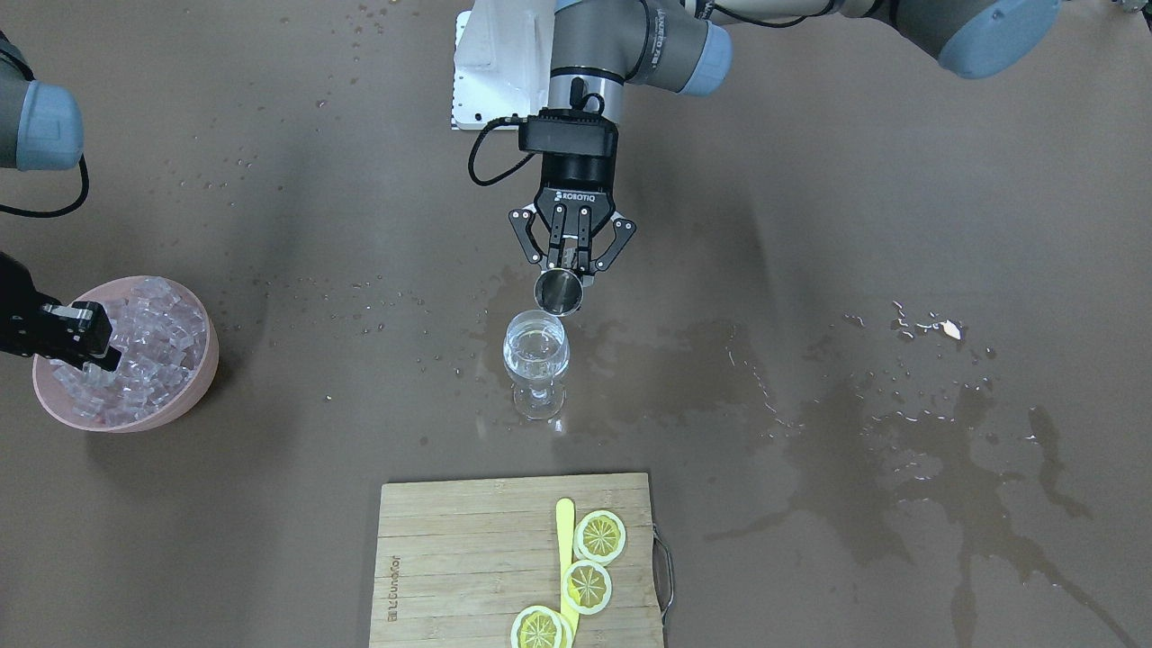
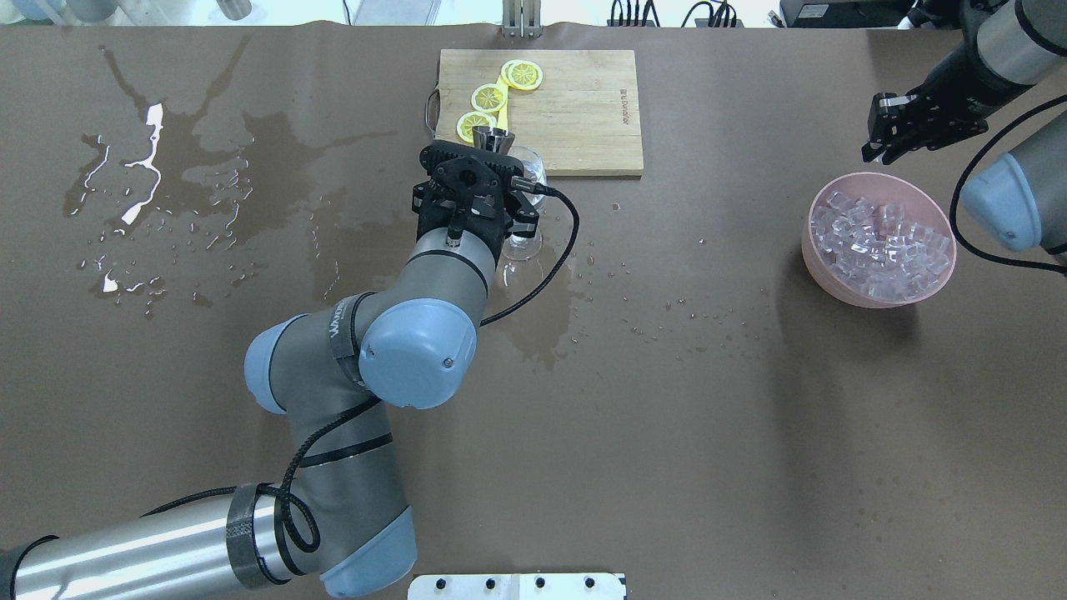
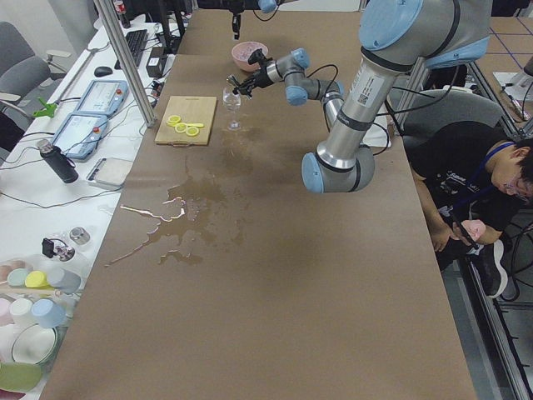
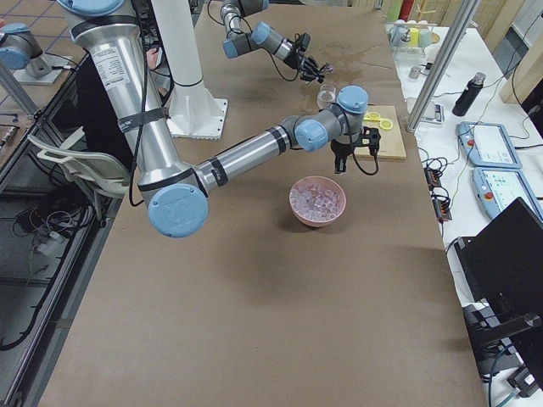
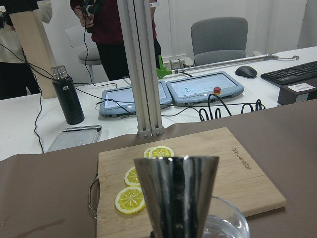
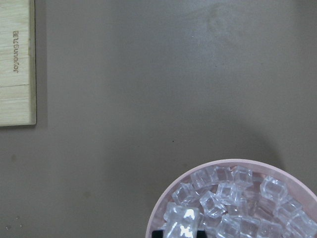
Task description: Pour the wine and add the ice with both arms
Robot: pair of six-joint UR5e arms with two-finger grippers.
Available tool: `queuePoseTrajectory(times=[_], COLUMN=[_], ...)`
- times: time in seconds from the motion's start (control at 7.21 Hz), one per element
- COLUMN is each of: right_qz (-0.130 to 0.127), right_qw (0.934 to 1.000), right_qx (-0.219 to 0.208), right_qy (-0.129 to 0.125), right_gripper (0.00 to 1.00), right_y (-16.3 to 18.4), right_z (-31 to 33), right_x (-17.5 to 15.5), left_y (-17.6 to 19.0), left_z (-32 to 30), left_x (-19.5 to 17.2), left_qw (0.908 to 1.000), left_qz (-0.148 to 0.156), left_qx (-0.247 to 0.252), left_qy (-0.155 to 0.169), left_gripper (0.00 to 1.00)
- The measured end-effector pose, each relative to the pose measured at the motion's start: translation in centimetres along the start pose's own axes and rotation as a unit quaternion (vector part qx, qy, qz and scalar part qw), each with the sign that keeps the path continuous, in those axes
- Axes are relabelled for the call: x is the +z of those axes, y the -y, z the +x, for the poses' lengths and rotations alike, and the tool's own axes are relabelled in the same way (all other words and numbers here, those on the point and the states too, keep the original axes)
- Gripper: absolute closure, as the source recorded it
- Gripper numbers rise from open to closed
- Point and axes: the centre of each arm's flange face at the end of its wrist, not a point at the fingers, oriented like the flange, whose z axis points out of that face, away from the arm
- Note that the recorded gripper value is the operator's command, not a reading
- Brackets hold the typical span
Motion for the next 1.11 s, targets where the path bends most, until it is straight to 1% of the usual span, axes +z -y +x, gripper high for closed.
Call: queuePoseTrajectory(times=[0.42,1.11], right_qz=[0.003,0.007], right_qw=[1.0000,0.9999], right_qx=[0.001,0.007], right_qy=[0.000,-0.002], right_gripper=[1.00,1.00], right_y=[0.10,0.28], right_z=[-0.11,0.68], right_x=[-0.42,-0.84], left_y=[-0.19,0.14], left_z=[0.07,0.67], left_x=[0.20,0.15], left_qw=[0.9999,0.9992], left_qz=[-0.009,-0.033], left_qx=[0.008,0.020], left_qy=[0.007,0.011], left_gripper=[0.75,0.75])
